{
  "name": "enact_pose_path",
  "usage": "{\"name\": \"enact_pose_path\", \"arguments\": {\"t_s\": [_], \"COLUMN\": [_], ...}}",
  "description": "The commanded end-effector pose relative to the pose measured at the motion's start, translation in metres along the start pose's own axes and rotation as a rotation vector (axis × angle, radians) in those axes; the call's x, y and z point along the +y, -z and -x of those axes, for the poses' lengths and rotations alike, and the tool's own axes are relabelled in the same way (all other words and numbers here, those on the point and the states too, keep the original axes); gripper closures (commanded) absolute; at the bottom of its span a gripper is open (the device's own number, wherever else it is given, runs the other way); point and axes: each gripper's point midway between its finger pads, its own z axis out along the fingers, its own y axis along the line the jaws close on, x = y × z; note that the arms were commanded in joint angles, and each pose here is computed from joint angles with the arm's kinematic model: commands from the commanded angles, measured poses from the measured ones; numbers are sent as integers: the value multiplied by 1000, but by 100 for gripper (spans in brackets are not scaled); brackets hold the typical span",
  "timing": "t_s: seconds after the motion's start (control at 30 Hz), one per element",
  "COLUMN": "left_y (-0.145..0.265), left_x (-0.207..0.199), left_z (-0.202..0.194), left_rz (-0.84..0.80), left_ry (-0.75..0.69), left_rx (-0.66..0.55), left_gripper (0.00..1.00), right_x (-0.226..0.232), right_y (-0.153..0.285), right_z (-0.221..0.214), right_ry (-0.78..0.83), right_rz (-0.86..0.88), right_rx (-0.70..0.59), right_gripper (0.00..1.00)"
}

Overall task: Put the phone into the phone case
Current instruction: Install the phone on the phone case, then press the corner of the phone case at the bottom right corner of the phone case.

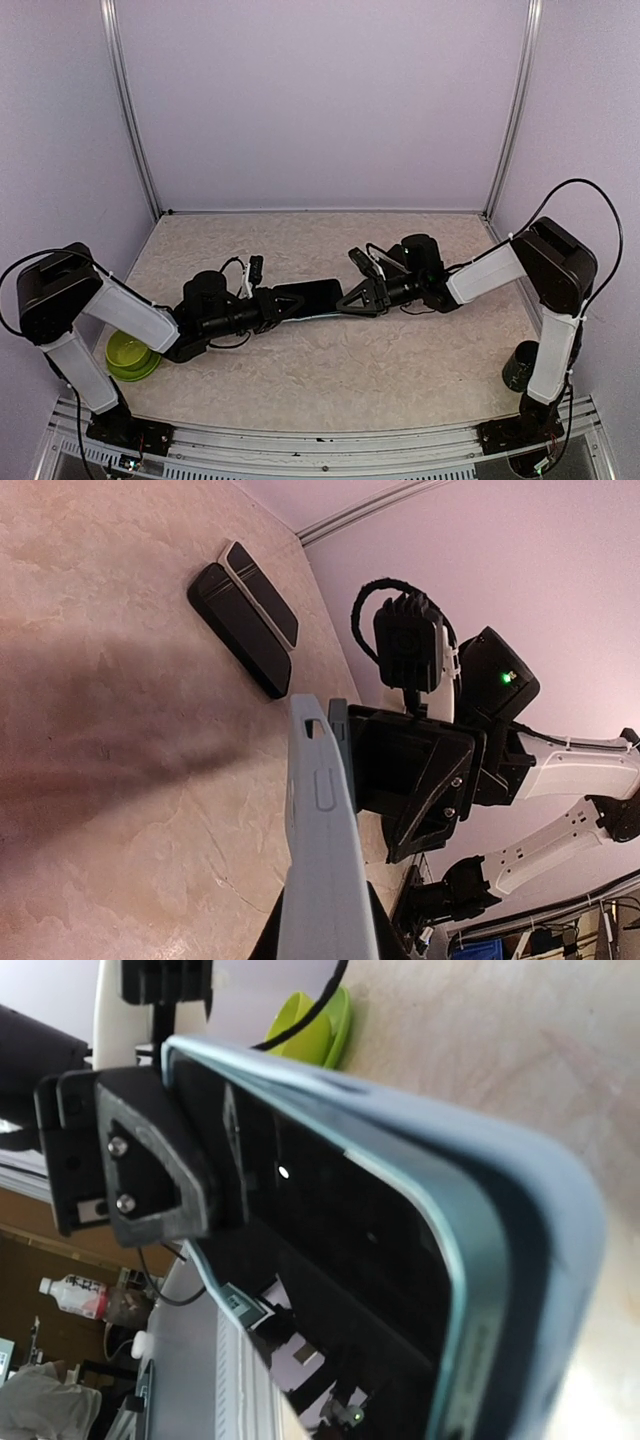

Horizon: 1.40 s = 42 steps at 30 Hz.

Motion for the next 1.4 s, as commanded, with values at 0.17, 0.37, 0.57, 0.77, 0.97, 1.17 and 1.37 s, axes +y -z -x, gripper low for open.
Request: {"name": "enact_pose_path", "arguments": {"t_s": [0.17,0.37,0.57,0.77,0.97,1.17,1.37], "left_y": [14,15,19,27,33,43,51], "left_x": [-21,-38,-59,-73,-94,-110,-121], "left_z": [41,37,28,25,15,5,-2], "left_rz": [-5,-71,-169,-221,-305,-368,-421], "left_ry": [-110,-172,-266,-355,-452,-550,-599], "left_rx": [-157,-127,-74,-79,-54,-42,-21], "left_gripper": [100,100,100,100,100,100,100], "right_x": [25,36,49,61,73,88,100], "right_y": [39,51,55,47,37,31,24], "right_z": [19,24,20,11,1,-6,-13], "right_ry": [98,153,212,245,287,347,391], "right_rz": [-24,-32,-15,31,77,110,147], "right_rx": [-46,-76,-85,-63,-27,-4,23], "right_gripper": [52,47,42,41,41,40,40]}}
